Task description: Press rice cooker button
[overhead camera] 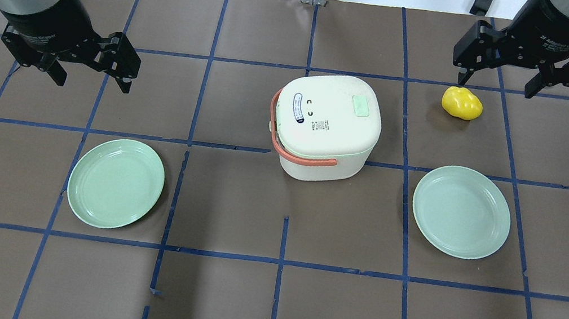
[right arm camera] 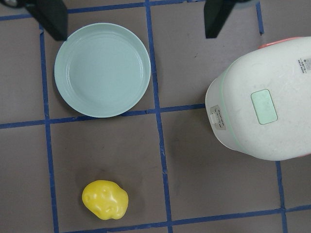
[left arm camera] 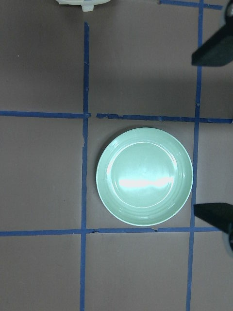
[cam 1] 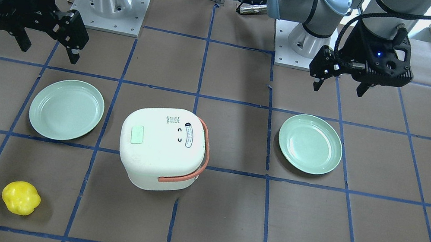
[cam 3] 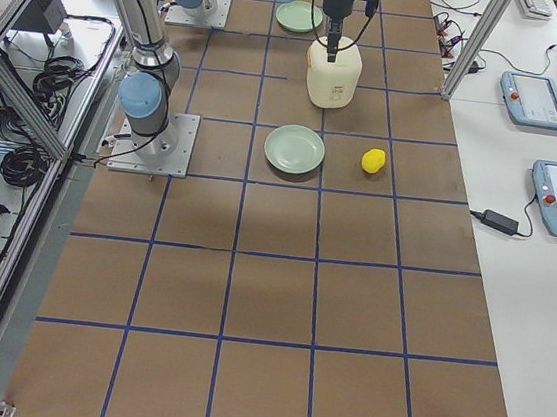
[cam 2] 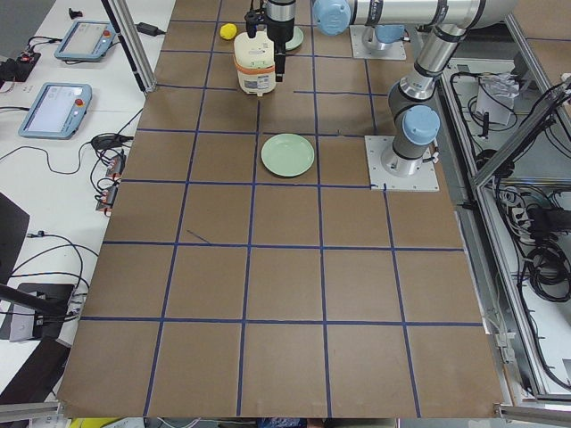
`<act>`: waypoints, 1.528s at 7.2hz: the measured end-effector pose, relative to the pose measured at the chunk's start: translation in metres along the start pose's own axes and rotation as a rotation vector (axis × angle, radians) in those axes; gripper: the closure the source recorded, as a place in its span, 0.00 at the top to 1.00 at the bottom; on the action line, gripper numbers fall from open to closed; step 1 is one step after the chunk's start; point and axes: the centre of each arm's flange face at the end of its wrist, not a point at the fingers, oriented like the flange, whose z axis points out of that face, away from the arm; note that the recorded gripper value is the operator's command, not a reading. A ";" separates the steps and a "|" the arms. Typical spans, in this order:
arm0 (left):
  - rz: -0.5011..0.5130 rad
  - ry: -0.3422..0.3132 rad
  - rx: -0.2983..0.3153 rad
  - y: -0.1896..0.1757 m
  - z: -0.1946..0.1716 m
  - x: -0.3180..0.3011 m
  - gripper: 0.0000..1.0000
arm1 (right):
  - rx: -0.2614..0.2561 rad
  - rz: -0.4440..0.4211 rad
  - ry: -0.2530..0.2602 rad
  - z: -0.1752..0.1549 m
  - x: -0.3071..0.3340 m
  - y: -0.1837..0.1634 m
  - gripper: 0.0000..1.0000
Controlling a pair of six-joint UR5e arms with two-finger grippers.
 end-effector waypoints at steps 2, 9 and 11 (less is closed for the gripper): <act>0.000 0.000 0.000 0.000 0.000 0.000 1.00 | -0.005 -0.001 0.001 0.002 0.000 0.000 0.97; 0.000 0.000 0.000 0.000 0.000 0.000 1.00 | -0.015 -0.026 -0.085 0.023 -0.028 -0.019 0.05; 0.000 0.000 0.000 0.000 0.000 0.000 1.00 | -0.001 -0.091 -0.102 0.056 -0.071 -0.035 0.06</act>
